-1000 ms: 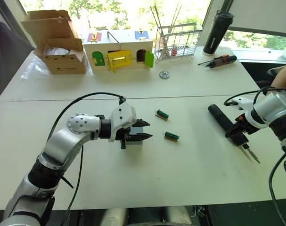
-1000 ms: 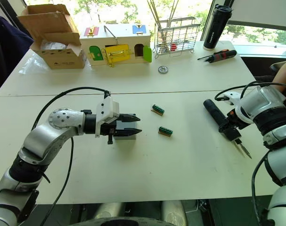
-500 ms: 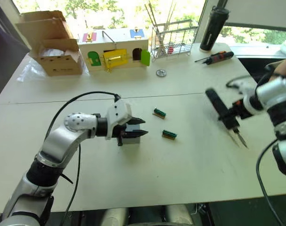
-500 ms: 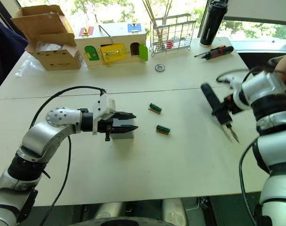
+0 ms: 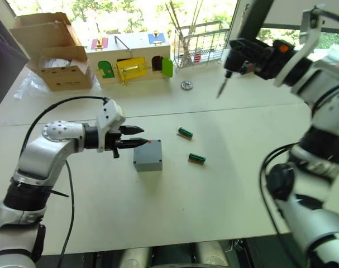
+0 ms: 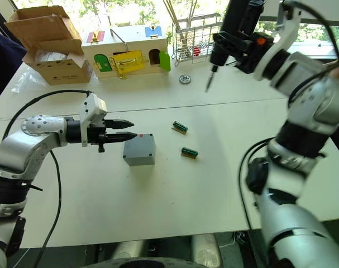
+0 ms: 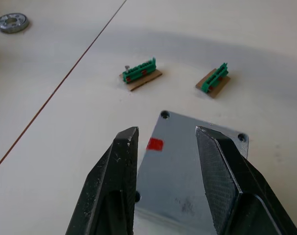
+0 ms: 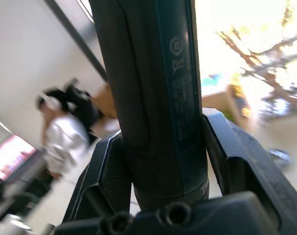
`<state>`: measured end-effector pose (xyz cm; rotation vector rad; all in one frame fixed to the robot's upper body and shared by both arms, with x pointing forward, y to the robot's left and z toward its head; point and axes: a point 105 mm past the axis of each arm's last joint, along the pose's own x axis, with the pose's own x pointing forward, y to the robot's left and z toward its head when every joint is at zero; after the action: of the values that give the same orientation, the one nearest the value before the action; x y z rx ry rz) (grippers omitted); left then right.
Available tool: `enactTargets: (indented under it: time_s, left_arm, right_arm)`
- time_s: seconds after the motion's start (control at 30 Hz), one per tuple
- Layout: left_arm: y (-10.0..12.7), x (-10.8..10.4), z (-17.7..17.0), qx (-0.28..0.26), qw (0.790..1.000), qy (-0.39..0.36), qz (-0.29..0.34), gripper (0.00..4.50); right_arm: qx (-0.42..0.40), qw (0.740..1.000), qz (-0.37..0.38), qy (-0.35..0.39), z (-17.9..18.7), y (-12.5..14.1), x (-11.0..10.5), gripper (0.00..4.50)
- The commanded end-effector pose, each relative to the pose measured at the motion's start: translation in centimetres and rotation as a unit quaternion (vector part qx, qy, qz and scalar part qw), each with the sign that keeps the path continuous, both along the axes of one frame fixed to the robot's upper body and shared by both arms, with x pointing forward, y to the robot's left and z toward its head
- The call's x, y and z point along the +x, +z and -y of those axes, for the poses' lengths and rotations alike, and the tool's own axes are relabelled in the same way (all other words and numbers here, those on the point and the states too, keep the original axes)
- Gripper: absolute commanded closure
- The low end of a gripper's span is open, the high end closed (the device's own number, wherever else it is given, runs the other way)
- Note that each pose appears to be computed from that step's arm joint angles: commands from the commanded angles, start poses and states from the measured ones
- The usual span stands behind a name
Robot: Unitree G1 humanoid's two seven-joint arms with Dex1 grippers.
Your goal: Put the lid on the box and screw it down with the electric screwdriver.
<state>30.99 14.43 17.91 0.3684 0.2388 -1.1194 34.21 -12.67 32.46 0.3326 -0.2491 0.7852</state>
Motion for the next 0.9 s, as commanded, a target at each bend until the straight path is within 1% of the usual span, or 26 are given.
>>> enactTargets:
  time_s: [0.03,0.13,0.23,0.3,0.43,0.5,0.67,0.9]
  left_arm:
    - [0.4,-0.4,0.1,0.012,1.0,-0.01,0.006,2.63]
    - [-0.2,-0.6,0.5,0.027,0.999,-0.017,0.006,2.63]
    - [-0.7,-0.6,0.9,0.033,0.999,-0.018,0.002,2.63]
    - [-1.2,-0.6,0.8,0.042,0.999,-0.019,0.001,2.63]
    - [-3.2,-0.9,1.1,0.053,0.998,-0.021,-0.017,2.63]
    - [-3.8,-0.6,1.1,0.059,0.998,-0.013,-0.014,2.63]
    - [-4.2,-0.4,1.1,0.056,0.998,-0.008,-0.012,2.63]
    - [-4.1,-0.3,1.0,0.053,0.998,-0.005,-0.012,2.63]
  right_arm:
    - [0.02,0.996,0.083,0.032,-2.9,0.7,-3.1,2.66]
    - [-0.01,0.993,0.1,0.06,-6.4,-1.4,-4.0,2.66]
    - [-0.025,0.992,0.102,0.067,-7.9,-3.1,-4.2,2.66]
    - [-0.029,0.992,0.101,0.068,-8.4,-3.8,-4.1,2.66]
    - [-0.044,0.993,0.096,0.057,-9.2,-5.7,-3.2,2.66]
    - [-0.055,0.992,0.097,0.051,-9.4,-6.4,-2.8,2.66]
    - [-0.079,0.992,0.093,0.041,-9.8,-8.0,-1.9,2.66]
    - [-0.079,0.992,0.088,0.039,-9.9,-8.3,-1.7,2.66]
